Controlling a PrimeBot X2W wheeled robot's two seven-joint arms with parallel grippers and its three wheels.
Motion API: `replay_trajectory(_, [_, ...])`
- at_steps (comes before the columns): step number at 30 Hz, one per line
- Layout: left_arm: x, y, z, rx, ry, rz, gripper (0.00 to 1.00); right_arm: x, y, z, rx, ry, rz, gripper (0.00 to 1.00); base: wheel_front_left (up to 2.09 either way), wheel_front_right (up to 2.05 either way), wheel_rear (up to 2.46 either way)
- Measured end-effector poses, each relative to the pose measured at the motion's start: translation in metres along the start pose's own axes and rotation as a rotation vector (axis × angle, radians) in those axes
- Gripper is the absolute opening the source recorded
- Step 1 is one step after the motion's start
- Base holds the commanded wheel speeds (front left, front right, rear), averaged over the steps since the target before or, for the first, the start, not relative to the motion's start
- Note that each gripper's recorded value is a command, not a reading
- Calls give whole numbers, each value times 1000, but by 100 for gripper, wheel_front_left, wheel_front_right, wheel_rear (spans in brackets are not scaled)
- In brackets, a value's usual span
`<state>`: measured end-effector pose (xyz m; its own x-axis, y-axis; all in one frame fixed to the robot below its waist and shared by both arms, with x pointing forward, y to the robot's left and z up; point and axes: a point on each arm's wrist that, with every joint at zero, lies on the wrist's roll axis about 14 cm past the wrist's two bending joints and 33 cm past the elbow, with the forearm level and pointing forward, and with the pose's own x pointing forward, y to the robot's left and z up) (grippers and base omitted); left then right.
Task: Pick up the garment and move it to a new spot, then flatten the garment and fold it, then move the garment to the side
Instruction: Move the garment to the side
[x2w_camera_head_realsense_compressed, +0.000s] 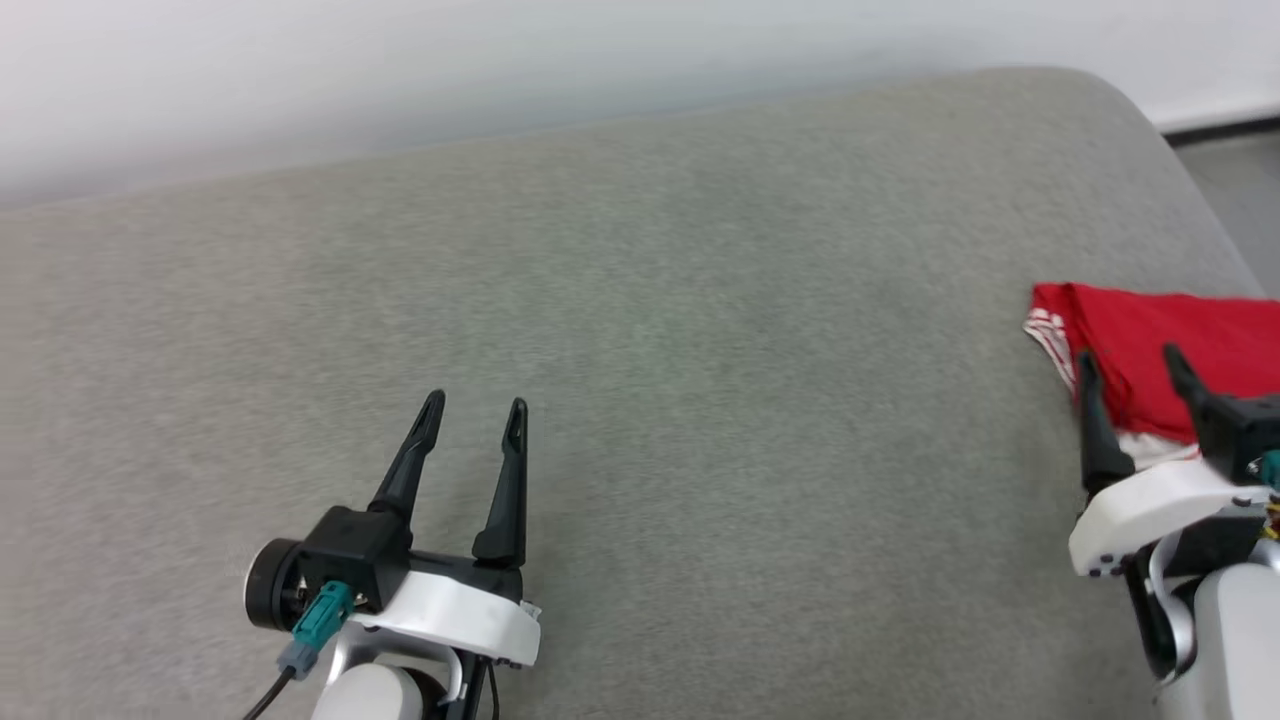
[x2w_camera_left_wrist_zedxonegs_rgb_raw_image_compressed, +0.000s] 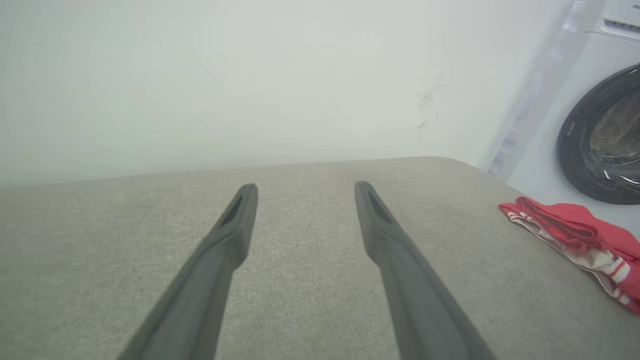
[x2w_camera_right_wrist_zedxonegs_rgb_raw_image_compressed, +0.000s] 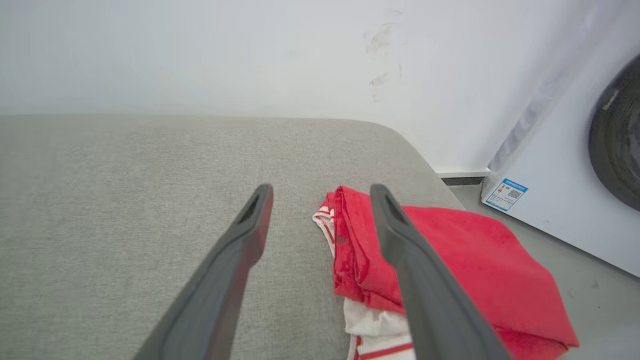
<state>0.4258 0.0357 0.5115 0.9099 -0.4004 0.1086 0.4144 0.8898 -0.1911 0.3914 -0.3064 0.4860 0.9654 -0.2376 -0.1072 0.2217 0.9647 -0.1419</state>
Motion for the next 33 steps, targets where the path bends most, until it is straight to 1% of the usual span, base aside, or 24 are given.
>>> replay_trajectory(6, [-29,34,15,31,-25,134,100,-4,64,20,79,-56,161,100,0,0,0])
replay_trajectory(11, [-56,66,28,65,-48,252,100,-12,109,43,122,-109,283,100,0,0,0])
replay_trajectory(13, [-67,76,31,81,-51,289,100,-20,121,51,128,-129,319,100,0,0,0])
replay_trajectory(16, [-82,84,33,97,-47,328,100,-33,124,58,134,-144,338,100,0,0,0])
replay_trajectory(24, [-112,87,30,112,-28,364,100,-72,118,59,140,-153,342,100,0,0,0])
replay_trajectory(29, [-117,84,30,114,-27,362,100,-85,111,66,143,-172,330,100,0,0,0])
replay_trajectory(33, [-117,83,28,111,-22,360,100,-88,109,67,144,-175,325,100,0,0,0])
